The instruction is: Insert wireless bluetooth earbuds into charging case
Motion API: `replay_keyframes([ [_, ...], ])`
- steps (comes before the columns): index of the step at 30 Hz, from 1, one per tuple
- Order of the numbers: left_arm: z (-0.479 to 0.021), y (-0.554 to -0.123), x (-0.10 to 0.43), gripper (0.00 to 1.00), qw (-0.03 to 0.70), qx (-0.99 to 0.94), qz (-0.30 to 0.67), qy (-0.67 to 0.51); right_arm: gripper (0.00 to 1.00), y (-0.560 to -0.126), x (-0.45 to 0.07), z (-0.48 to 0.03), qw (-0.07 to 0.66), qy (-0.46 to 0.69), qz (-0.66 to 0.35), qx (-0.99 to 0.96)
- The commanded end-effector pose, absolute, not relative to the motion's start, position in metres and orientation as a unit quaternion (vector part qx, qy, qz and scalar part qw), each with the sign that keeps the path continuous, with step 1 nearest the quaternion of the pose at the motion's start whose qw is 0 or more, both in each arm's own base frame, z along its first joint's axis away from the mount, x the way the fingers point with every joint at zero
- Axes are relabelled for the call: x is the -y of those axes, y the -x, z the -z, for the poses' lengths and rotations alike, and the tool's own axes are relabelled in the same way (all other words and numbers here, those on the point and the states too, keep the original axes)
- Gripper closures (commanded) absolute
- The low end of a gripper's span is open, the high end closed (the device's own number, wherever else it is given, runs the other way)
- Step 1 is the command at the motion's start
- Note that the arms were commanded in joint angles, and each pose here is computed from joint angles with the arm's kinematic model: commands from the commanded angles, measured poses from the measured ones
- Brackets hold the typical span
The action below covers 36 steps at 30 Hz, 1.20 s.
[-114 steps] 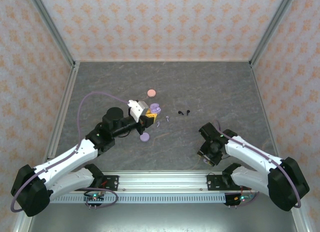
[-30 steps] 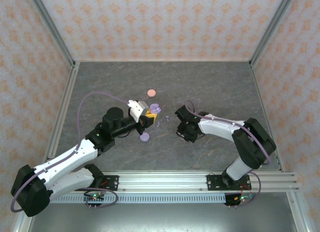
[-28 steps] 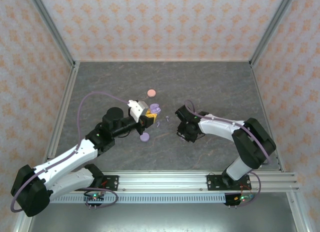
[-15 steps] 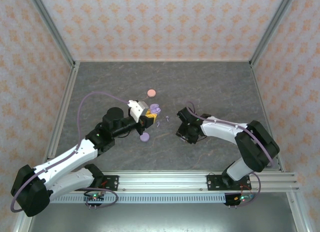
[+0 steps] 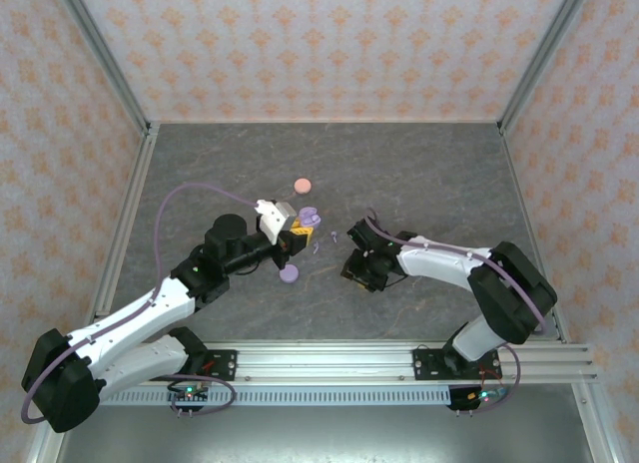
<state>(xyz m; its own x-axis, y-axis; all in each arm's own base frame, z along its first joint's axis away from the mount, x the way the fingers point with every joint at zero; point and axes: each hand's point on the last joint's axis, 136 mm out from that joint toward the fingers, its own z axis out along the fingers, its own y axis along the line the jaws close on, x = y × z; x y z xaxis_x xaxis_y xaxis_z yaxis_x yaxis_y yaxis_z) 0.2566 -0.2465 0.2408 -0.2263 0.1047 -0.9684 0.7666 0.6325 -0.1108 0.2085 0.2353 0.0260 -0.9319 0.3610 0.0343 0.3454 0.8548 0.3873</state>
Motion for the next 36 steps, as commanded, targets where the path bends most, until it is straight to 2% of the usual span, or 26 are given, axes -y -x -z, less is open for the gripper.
replay_keyframes([
  [1,-0.263,-0.257,0.245,1.00,0.567,-0.705,0.306,-0.295,0.59,-0.210,-0.232,-0.035,0.030,-0.153,-0.179,-0.971],
  [6,-0.265,-0.256,0.244,1.00,0.569,-0.704,0.305,-0.296,0.61,-0.217,-0.201,-0.053,0.064,-0.099,-0.082,-0.990],
  [17,-0.266,-0.253,0.242,1.00,0.573,-0.701,0.304,-0.295,0.67,-0.236,-0.203,-0.042,0.063,-0.060,-0.025,-0.996],
  [27,-0.265,-0.253,0.240,1.00,0.575,-0.702,0.302,-0.294,0.67,-0.239,-0.208,-0.023,0.043,-0.055,-0.012,-0.997],
  [36,-0.263,-0.255,0.241,1.00,0.573,-0.704,0.300,-0.293,0.71,-0.229,-0.213,-0.011,0.016,-0.057,-0.027,-0.998],
])
